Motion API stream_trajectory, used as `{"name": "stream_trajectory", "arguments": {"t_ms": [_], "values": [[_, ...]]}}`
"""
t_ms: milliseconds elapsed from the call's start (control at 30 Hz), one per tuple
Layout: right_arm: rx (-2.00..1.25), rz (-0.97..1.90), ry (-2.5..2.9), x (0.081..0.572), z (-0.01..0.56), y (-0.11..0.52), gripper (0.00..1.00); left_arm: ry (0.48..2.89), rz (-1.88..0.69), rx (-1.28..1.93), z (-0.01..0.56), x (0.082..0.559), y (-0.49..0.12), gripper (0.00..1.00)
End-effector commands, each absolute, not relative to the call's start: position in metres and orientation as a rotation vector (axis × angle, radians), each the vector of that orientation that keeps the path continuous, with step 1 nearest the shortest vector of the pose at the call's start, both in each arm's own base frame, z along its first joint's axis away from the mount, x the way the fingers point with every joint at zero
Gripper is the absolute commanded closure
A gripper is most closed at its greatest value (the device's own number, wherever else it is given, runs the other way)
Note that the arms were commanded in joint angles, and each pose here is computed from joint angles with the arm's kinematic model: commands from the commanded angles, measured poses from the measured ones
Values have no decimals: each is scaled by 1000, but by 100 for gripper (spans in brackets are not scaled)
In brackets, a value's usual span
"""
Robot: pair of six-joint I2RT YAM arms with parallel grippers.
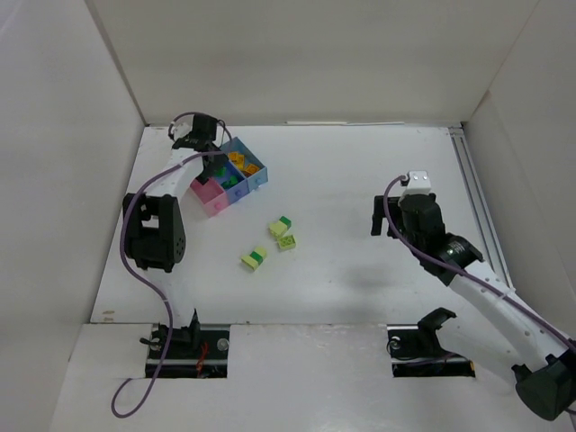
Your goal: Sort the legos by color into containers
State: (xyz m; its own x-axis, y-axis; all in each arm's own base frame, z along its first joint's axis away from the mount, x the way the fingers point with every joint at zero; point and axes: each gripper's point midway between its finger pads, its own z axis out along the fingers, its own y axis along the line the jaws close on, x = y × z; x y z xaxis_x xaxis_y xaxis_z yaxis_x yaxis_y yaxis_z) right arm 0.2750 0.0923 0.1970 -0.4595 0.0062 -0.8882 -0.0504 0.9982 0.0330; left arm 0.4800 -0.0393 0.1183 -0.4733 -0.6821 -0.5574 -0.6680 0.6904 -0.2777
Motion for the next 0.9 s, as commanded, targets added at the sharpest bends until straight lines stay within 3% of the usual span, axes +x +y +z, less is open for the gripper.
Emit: {"name": "stream_trajectory", "arguments": {"t_ms": [0, 267, 467, 600, 767, 867], "values": [[16, 87, 2009, 284, 211, 98, 0, 2183, -166, -919, 154, 488, -54, 47], [10, 83, 2045, 289, 201, 103, 0, 2267, -210, -821, 146, 495, -63, 44], [-69, 129, 2020, 296, 205, 117, 0, 2242, -388, -633, 167, 486, -86, 17], [-153, 140, 2024, 303, 202, 127, 0, 2210, -540, -452, 189, 449, -120, 1], [-192, 121, 1999, 311, 209, 130, 0, 2332, -631, -211, 160, 388, -182, 0], [-208, 93, 2002, 315, 208, 129, 0, 2425, -536, -124, 138, 351, -205, 0]]}}
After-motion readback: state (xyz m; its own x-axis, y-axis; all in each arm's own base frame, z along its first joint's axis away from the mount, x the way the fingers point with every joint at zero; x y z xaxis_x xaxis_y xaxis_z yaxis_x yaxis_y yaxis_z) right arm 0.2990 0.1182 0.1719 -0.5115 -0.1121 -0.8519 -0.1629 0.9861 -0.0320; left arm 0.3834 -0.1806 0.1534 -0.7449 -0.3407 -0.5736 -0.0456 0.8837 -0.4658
